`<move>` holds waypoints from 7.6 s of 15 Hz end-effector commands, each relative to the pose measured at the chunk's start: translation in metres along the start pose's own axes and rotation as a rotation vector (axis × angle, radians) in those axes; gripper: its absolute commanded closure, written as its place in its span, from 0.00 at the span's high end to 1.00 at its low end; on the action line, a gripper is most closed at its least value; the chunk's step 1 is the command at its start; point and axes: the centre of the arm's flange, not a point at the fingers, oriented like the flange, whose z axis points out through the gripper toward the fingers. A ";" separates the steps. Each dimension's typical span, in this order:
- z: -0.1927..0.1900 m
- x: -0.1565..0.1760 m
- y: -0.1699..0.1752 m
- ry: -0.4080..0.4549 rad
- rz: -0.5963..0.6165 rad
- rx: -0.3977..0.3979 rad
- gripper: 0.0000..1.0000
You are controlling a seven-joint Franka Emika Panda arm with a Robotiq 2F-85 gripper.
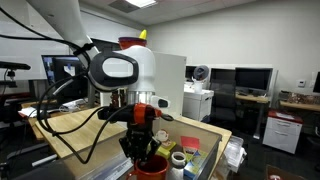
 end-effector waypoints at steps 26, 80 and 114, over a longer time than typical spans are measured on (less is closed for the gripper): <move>-0.101 -0.030 -0.058 0.276 -0.069 -0.277 0.02; -0.104 0.122 -0.203 -0.064 -0.566 -0.546 0.02; -0.087 0.138 -0.210 -0.146 -0.935 -0.371 0.02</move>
